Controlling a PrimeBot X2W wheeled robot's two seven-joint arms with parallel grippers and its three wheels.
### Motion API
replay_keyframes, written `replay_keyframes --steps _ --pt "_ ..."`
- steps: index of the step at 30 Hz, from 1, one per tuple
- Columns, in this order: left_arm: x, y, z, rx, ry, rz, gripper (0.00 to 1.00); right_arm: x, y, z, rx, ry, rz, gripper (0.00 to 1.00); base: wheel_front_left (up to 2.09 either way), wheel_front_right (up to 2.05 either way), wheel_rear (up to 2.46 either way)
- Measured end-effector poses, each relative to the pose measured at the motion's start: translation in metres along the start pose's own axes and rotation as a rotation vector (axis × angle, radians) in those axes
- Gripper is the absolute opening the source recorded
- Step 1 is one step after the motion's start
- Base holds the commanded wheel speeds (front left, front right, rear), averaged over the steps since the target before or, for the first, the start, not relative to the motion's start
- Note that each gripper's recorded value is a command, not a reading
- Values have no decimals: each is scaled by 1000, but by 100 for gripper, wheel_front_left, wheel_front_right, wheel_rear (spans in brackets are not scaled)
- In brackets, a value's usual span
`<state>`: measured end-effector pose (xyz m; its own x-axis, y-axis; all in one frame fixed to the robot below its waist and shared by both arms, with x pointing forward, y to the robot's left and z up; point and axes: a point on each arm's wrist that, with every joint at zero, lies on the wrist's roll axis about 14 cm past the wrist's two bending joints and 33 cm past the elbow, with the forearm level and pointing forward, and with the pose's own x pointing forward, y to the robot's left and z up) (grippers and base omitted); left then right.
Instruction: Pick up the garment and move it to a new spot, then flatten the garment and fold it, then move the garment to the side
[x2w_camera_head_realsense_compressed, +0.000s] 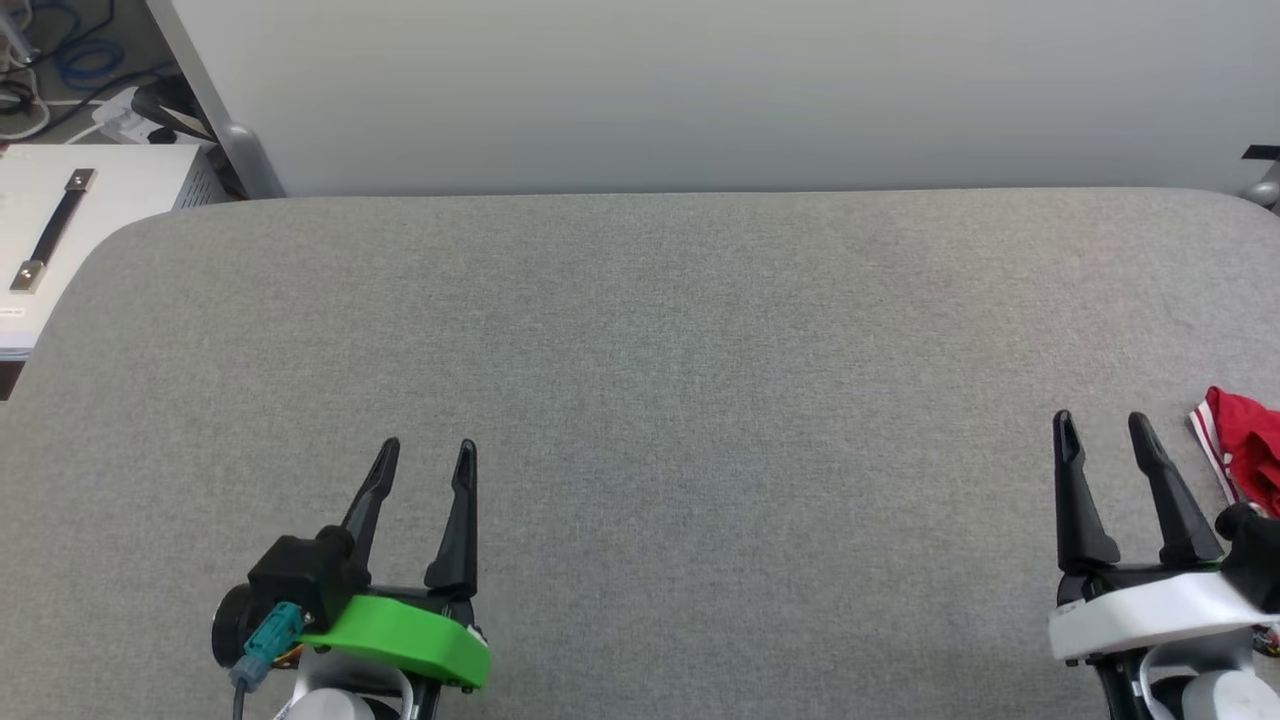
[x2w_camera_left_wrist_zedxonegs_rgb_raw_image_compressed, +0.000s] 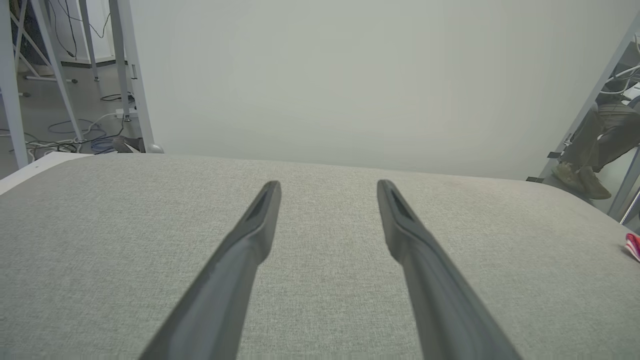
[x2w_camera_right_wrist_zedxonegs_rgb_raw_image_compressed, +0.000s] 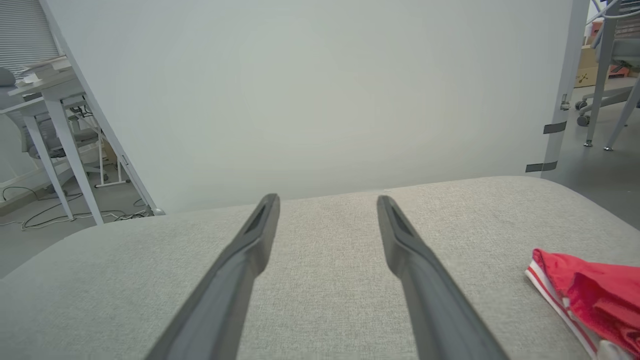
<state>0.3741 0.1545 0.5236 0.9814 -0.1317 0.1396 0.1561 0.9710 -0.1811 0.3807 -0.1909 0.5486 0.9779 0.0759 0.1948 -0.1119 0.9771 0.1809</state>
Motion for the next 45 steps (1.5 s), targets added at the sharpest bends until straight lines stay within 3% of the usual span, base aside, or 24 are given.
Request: replay_keyframes --steps 9,40,41,45 --pt "-11 -3 -3 7 12 -2 100 -15 9 -17 3 42 10 100 0 0 0" --pt "-11 -10 -8 23 28 -29 100 -19 6 -24 0 61 -4 100 0 0 0" --pt "-11 -10 -8 24 29 -27 0 -19 6 -24 1 62 -3 0 0 0 0" --pt "-11 -10 -9 23 31 -26 0 -19 5 -25 -1 65 -4 0 0 0 0"
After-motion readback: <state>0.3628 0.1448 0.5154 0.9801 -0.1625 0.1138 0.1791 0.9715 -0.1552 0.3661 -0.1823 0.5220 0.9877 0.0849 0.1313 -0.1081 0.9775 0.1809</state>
